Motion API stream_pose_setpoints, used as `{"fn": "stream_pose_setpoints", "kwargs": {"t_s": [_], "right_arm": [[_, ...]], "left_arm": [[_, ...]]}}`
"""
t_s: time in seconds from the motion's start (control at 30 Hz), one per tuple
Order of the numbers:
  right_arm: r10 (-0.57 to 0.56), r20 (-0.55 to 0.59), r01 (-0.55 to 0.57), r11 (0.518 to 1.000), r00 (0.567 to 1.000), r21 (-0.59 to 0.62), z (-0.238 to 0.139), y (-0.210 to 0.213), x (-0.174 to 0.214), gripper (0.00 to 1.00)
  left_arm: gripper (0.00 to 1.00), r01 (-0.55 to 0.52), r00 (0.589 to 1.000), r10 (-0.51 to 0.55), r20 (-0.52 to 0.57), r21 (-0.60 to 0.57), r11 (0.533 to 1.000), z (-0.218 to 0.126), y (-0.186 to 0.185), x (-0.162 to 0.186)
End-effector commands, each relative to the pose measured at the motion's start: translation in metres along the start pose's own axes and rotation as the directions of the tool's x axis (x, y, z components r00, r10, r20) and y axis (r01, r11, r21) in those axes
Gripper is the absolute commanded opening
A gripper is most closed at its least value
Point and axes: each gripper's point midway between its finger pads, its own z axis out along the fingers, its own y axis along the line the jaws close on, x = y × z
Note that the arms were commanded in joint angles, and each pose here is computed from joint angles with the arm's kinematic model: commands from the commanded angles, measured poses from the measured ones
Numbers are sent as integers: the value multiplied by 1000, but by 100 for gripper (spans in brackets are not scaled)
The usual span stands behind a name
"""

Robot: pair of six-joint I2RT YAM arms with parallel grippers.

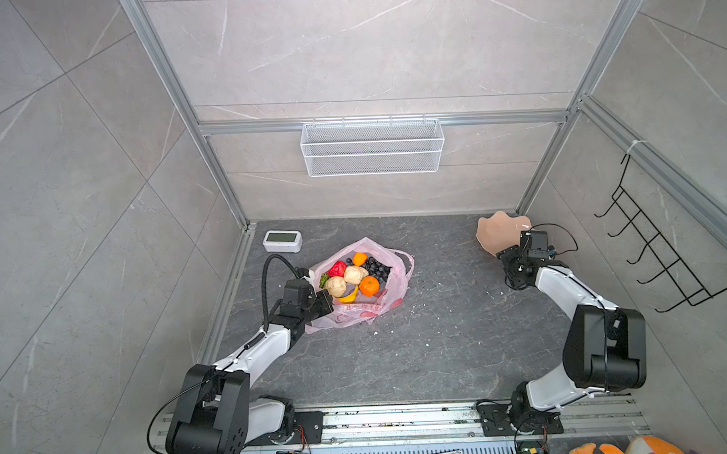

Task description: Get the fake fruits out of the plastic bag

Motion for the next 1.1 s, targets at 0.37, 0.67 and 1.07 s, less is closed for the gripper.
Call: {"fn": "stream_pose_setpoints", "kwargs": {"t_s": [0.37, 0.67, 1.07], "right_arm": [[159, -15, -159, 987, 987, -20, 56, -9, -29, 72], [153, -40, -154, 988, 987, -27, 77, -2, -32, 71], [180, -69, -179, 984, 981, 16, 93, -9, -34, 29]], "left_arm": [[0, -31, 999, 30, 24, 44, 999, 0, -11, -8], [0, -32, 999, 31, 17, 43, 999, 3, -10, -7], [0, -31, 999, 30, 14, 36, 999, 5, -8, -7]]}}
